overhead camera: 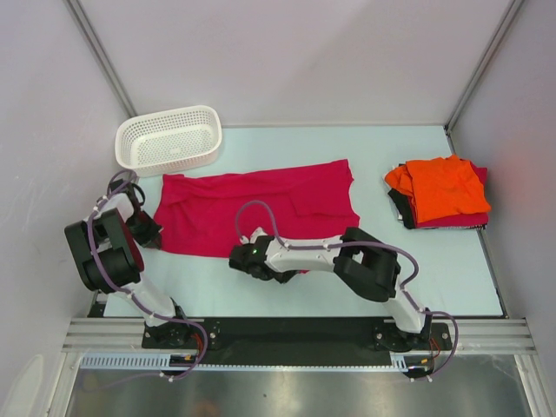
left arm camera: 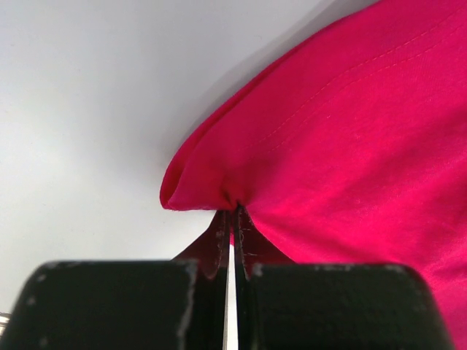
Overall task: Fold and stack the t-shirts
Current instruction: Grap the side of the flattened tshirt closest away from the robot with both arms, then fold the other side of the tshirt into a rectangle
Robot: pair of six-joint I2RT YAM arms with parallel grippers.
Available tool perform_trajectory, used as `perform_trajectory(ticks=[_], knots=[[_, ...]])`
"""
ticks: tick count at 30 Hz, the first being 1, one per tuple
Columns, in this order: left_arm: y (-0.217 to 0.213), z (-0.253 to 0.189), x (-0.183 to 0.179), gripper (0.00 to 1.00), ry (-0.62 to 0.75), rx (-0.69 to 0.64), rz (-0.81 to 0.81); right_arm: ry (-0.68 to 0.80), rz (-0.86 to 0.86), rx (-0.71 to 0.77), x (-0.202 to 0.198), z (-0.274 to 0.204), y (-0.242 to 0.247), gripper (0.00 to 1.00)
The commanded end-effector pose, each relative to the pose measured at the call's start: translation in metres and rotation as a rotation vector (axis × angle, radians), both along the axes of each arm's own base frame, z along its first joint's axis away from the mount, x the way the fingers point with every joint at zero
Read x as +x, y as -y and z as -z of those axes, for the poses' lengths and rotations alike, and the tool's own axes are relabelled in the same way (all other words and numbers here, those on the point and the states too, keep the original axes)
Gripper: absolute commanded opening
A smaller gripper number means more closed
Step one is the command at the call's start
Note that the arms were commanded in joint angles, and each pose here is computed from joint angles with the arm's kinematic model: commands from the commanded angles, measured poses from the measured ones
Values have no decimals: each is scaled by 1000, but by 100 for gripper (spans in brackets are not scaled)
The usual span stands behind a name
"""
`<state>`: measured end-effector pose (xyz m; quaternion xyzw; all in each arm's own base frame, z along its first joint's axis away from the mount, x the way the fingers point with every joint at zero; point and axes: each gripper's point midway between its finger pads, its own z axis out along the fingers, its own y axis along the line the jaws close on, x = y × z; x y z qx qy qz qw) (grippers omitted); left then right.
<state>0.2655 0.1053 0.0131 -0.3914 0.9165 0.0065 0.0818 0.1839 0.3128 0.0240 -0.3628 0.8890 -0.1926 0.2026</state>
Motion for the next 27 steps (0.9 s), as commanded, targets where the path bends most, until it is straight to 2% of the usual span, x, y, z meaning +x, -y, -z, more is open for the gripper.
perform_trajectory(ticks=[1, 8, 14, 21, 27], knots=[[-5, 1, 25, 0, 98, 4, 6, 47, 116, -27, 22, -13, 33, 6], [8, -27, 19, 0, 170, -19, 10, 74, 144, -32, 32, -41, 53, 5], [12, -67, 13, 0, 274, 21, 1, 96, 121, -22, 39, -62, 57, 5], [13, -108, 32, 0, 399, 23, -50, 138, 111, 8, 71, -80, 54, 6], [17, -103, 54, 0, 374, -1, -41, 166, 116, -24, 101, -74, 61, 6]])
